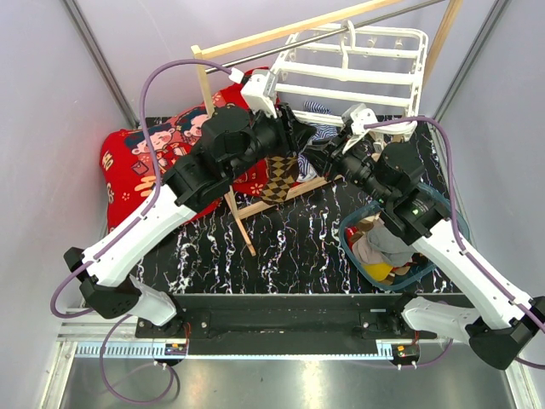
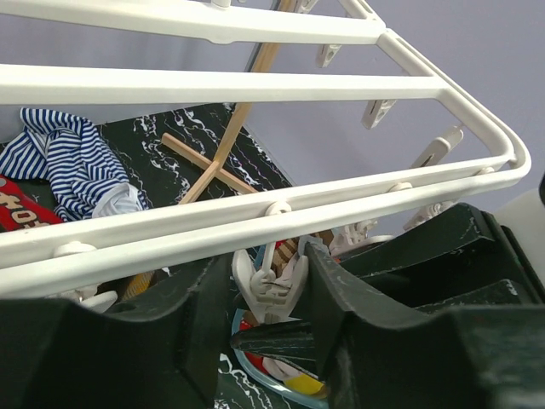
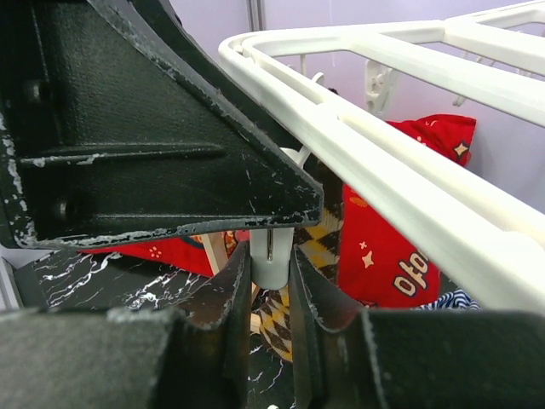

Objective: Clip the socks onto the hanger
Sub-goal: Open the clamp at the hanger.

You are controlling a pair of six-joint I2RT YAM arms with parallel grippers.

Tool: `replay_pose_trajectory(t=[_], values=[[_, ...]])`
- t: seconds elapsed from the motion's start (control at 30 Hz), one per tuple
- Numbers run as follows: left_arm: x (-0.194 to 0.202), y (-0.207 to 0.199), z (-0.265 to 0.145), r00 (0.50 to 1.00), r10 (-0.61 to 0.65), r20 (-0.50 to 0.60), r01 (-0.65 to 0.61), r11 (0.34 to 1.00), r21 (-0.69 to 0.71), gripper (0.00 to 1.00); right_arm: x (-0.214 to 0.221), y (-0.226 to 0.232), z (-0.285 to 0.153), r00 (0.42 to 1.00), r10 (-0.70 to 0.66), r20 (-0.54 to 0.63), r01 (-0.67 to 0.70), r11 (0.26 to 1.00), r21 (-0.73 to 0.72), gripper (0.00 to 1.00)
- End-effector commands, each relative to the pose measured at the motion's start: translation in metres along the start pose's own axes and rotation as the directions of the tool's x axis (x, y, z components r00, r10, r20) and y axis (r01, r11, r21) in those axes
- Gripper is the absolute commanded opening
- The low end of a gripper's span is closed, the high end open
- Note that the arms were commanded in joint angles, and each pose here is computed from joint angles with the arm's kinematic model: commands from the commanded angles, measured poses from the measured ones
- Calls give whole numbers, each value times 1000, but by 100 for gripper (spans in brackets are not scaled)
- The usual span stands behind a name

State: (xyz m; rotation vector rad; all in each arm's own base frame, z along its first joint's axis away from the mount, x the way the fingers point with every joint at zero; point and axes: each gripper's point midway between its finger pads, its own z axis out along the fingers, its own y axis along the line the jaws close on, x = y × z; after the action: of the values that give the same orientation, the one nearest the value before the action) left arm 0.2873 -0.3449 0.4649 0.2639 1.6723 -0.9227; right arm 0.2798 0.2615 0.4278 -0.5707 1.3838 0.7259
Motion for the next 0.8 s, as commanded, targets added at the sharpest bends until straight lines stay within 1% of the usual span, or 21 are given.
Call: replay_pose_trajectory(t=[0.0, 0.03, 0.07, 0.2, 0.27, 0.33, 0.4, 0.43, 0.47, 0.5, 0.53, 0.6, 0.63, 0.7, 0.73, 0.77], values=[[-35, -4, -4, 992, -24, 122, 25, 1000, -11, 38, -16, 0, 3, 999, -16, 52, 15, 1000, 16, 0], [-36, -4, -5, 992, -25, 123, 27, 1000, -12, 35, -14, -2, 3, 999, -17, 48, 16, 1000, 22, 0], [-34, -3, -4, 993, -26, 119, 28, 1000, -14, 34, -12, -5, 4, 998, -47, 43, 45, 998, 31, 0], [-29, -3, -2, 994, -27, 106, 29, 999, -16, 29, -4, -11, 5, 998, -53, 25, 52, 997, 60, 1], [-27, -2, -1, 994, -29, 101, 31, 999, -18, 26, -2, -13, 7, 998, -54, 21, 53, 996, 66, 3], [-26, -1, -2, 995, -30, 99, 32, 999, -19, 25, 0, -15, 6, 998, -56, 16, 55, 996, 77, 13], [-24, 0, -2, 995, -28, 97, 30, 999, -21, 21, 3, -16, 7, 998, -59, 10, 57, 995, 82, 24], [-24, 0, -2, 995, -26, 96, 29, 999, -22, 20, 3, -16, 7, 998, -58, 10, 57, 995, 83, 33], [-23, 0, -2, 995, -20, 96, 23, 999, -23, 18, 3, -17, 6, 998, -56, 12, 54, 995, 88, 37], [-22, 2, -2, 995, -18, 95, 21, 999, -27, 14, 2, -17, 3, 999, -52, 15, 50, 994, 94, 41], [-23, 2, -2, 995, -16, 98, 18, 999, -27, 13, 1, -17, 2, 999, -46, 18, 44, 994, 97, 50], [-19, 3, -1, 996, -6, 94, 9, 1000, -28, 10, 1, -19, -5, 999, -38, 18, 35, 992, 119, 58], [-20, 4, -1, 995, -3, 101, 5, 1000, -27, 8, 8, -22, -8, 1000, -29, -11, 30, 991, 131, 64], [-16, 7, 1, 995, 11, 100, -7, 999, -37, 7, 16, -24, -18, 999, -12, -49, 19, 987, 158, 70], [-15, 8, 2, 995, 13, 101, -10, 999, -37, 5, 20, -28, -22, 998, 18, -59, -6, 982, 190, 71], [-13, 9, 3, 995, 22, 97, -18, 999, -39, 4, 23, -29, -30, 997, 30, -68, -16, 979, 206, 76]])
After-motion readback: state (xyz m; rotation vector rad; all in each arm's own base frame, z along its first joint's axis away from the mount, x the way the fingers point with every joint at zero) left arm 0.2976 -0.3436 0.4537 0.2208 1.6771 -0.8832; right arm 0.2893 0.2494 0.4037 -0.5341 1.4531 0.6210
